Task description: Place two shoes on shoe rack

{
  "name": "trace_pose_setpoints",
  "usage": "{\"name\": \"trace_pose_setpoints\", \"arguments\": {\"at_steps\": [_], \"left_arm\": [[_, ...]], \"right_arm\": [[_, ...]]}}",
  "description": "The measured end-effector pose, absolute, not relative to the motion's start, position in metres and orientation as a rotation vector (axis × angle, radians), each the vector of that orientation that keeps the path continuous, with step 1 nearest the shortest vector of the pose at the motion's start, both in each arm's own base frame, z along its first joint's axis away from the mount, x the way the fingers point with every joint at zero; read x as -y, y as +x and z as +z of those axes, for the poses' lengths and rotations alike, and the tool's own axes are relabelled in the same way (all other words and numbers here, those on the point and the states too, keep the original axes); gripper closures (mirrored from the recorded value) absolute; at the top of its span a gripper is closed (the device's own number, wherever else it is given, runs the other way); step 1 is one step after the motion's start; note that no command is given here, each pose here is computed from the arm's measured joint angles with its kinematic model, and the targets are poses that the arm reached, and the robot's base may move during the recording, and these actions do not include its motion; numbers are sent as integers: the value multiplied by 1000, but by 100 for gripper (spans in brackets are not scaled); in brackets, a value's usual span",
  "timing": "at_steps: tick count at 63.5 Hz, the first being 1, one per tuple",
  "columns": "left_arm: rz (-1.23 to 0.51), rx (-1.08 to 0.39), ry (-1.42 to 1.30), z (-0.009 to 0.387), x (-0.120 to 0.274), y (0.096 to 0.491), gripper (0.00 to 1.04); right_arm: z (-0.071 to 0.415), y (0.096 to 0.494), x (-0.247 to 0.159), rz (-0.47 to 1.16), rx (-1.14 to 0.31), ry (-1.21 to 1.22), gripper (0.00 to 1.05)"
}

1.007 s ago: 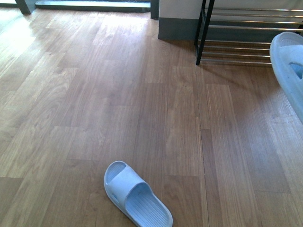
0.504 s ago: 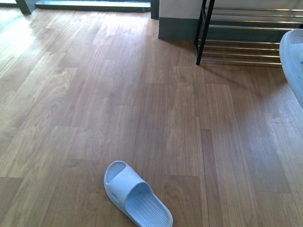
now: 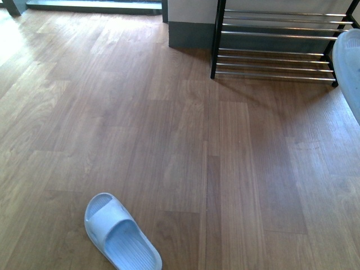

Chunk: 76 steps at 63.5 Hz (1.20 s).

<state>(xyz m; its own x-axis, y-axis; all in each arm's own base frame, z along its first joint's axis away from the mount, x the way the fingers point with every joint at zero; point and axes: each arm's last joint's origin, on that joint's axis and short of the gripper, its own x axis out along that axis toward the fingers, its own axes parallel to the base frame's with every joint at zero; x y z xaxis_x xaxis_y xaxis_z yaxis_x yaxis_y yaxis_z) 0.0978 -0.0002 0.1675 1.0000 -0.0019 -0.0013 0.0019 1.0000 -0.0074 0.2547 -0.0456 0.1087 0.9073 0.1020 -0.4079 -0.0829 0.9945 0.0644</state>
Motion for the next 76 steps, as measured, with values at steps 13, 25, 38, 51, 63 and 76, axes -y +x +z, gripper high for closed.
{"name": "trace_pose_setpoints", "arguments": {"at_steps": [13,25,38,51,63,76], "left_arm": [[-3,-1,-7,167,0,98,9],[363,-403,-199,158,5,122,9],[374,-587,-453,118,24,193,9],[452,-977,-403,7,58,245,9],[502,-1179,-312,-59,75,254,9],[572,-1285,-266,-105,73,262,9]], "right_arm": [[109,255,47,81,-424,46,103],[109,255,47,88,-423,47,103],[109,255,46,89,-423,47,103],[109,255,46,89,-423,47,103],[109,255,46,89,-423,47,103],[109,255,46,89,-423,48,103]]}}
